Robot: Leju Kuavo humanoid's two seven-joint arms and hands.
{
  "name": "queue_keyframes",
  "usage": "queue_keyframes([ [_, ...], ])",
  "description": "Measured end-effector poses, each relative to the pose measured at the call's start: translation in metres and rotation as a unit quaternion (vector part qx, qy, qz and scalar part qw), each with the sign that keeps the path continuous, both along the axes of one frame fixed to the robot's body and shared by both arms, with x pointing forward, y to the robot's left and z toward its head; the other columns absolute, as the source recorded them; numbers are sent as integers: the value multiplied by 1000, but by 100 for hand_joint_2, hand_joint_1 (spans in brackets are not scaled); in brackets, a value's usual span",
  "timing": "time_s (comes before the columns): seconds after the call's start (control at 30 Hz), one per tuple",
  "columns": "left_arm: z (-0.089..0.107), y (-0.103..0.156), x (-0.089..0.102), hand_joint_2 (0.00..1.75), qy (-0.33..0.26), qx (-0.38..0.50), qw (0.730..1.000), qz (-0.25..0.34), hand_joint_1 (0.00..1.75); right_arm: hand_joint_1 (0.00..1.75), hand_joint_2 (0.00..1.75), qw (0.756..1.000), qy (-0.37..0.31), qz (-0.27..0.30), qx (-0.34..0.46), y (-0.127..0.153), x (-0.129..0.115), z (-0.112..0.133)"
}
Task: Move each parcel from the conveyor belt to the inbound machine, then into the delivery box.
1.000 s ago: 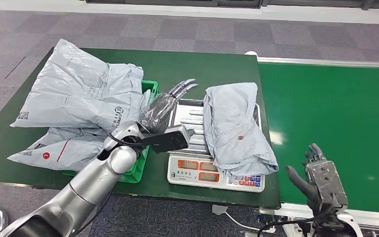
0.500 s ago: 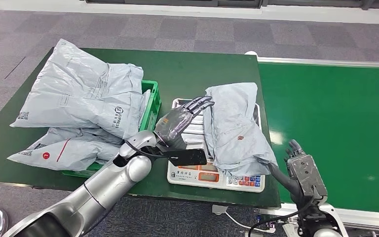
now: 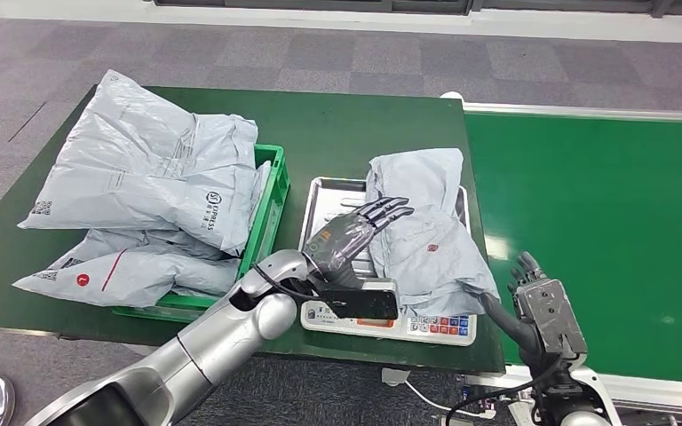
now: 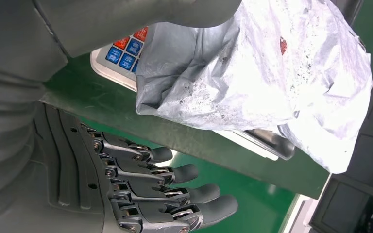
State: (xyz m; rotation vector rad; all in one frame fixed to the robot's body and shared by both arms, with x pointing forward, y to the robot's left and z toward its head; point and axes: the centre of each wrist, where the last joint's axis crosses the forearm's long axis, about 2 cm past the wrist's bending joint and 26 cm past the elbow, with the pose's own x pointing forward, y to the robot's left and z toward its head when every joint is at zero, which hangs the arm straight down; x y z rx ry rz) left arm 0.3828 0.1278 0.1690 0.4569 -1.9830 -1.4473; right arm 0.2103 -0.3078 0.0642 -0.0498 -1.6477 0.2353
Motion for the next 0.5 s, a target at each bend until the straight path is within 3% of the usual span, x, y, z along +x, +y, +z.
queue_keyframes([
  [0.5,-6,-9,-3,175,12,9,1000,-11,0,0,175,1000,4,6,3,3,-1,-2],
])
